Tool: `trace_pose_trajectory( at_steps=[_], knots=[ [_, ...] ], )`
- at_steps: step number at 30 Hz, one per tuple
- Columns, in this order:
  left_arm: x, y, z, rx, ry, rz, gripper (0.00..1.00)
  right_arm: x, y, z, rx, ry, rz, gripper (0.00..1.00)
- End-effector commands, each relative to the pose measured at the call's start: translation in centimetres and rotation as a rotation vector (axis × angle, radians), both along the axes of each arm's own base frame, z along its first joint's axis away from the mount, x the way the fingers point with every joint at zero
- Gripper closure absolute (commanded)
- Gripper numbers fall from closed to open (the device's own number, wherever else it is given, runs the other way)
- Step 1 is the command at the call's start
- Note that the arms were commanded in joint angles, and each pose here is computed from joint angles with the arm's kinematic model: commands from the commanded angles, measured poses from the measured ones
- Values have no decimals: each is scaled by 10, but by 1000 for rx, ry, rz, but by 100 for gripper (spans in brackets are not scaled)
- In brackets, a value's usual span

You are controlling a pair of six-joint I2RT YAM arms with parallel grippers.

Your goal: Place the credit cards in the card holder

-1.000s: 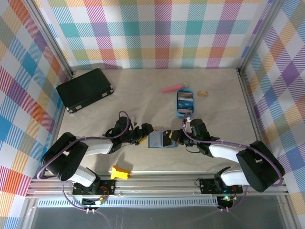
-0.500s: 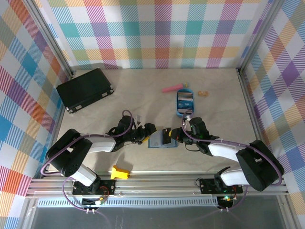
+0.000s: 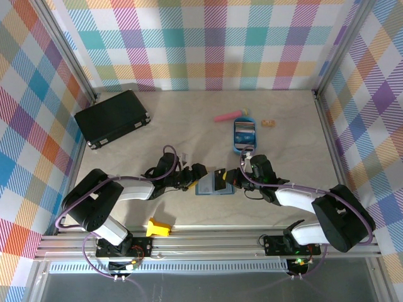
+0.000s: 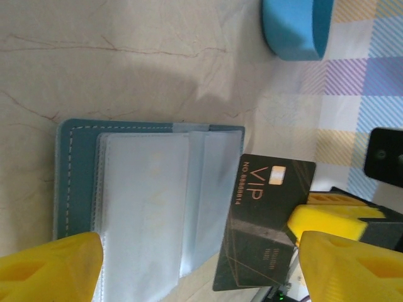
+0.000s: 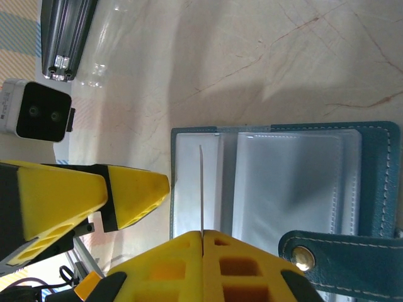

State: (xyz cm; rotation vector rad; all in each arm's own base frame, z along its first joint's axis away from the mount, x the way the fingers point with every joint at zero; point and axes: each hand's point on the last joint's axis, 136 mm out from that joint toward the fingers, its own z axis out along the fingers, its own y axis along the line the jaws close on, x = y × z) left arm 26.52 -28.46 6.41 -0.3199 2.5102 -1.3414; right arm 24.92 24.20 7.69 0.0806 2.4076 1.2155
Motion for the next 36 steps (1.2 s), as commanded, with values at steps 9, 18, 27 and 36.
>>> trace_pose_trajectory(
  at_steps=[9,18,27,36],
  knots=[
    [-3,6,-7,167,-3,-17,19,5,5,1,-25,-25,10,100],
    [-3,2,-9,160,0,-28,19,5,2,-4,-41,-11,-7,100],
    [-4,1,-9,155,1,-27,19,6,9,-9,-26,1,11,100],
    [-5,1,-11,151,5,-24,20,6,15,-12,-3,20,17,100]
  ],
)
